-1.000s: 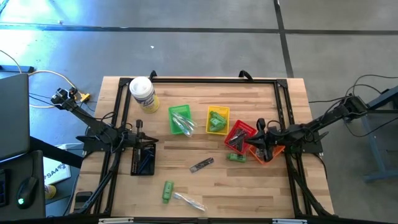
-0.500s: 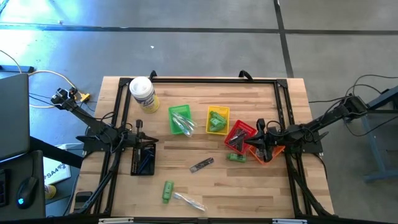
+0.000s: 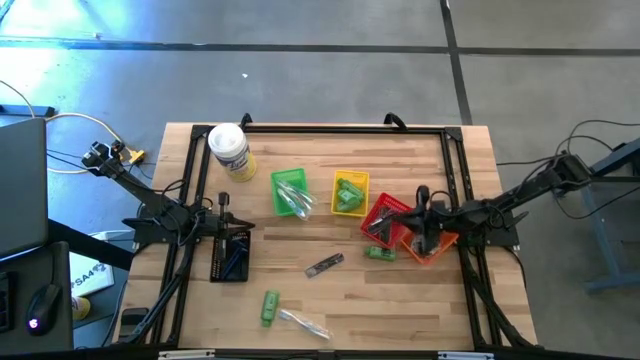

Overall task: Pick & Place Travel size toiletries
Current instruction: Put the blue toothbrush into the green bin

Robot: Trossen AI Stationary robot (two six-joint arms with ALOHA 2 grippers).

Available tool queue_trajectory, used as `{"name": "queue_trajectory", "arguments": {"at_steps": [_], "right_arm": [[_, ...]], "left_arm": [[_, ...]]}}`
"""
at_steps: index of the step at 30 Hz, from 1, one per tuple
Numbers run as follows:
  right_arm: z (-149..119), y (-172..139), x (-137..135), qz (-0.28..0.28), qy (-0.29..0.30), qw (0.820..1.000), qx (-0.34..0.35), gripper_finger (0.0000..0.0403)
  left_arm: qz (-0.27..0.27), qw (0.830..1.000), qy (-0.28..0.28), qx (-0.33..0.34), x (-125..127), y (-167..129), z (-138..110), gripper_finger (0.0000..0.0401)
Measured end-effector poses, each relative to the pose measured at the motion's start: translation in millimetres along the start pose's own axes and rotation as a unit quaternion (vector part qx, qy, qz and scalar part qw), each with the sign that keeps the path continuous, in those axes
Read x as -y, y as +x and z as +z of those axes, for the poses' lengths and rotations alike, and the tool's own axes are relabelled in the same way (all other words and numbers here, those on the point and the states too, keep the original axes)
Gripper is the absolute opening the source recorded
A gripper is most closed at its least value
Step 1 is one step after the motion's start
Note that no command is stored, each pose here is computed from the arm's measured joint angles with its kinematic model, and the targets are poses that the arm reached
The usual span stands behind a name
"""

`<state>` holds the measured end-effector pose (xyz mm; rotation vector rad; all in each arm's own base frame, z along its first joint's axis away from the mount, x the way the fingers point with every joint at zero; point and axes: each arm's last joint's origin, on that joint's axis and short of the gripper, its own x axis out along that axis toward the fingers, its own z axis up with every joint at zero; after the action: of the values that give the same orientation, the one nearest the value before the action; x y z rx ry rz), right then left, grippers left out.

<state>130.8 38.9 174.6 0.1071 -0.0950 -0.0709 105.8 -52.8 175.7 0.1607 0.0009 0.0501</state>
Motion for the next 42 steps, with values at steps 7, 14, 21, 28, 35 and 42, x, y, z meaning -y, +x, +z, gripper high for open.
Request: {"name": "queue_trajectory", "arguments": {"at_steps": [7, 14, 21, 28, 35, 42], "right_arm": [[0.9, 1.0, 10.3, -0.114, -0.146, 0.983, -0.008, 0.0007], [1.4, 1.3, 11.3, -0.119, -0.149, 0.982, -0.006, 0.0007], [1.2, 2.1, 4.2, 0.003, -0.080, 0.997, 0.005, 0.0007], [4.7, 1.2, -3.3, 0.129, -0.052, 0.990, 0.022, 0.0007], [4.5, -0.4, -7.7, 0.208, -0.054, 0.976, 0.022, 0.0007], [23.4, 0.7, -8.4, 0.192, -0.025, 0.976, 0.096, 0.0007]], "left_arm": [[0.000, 1.000, 0.000, 0.000, 0.0, 0.0, 0.0, 0.0000], [0.000, 1.000, 0.008, 0.000, 0.0, 0.0, 0.0, 0.0000], [0.000, 1.000, 0.010, 0.000, 0.0, 0.0, 0.0, 0.0000], [-0.001, 1.000, -0.001, -0.006, 0.2, 0.0, -1.3, 0.0000], [0.001, 1.000, -0.009, 0.003, -0.1, 0.0, 0.6, 0.0000], [0.008, 0.998, -0.048, 0.029, -1.5, -0.2, 6.8, 0.0000]]}}
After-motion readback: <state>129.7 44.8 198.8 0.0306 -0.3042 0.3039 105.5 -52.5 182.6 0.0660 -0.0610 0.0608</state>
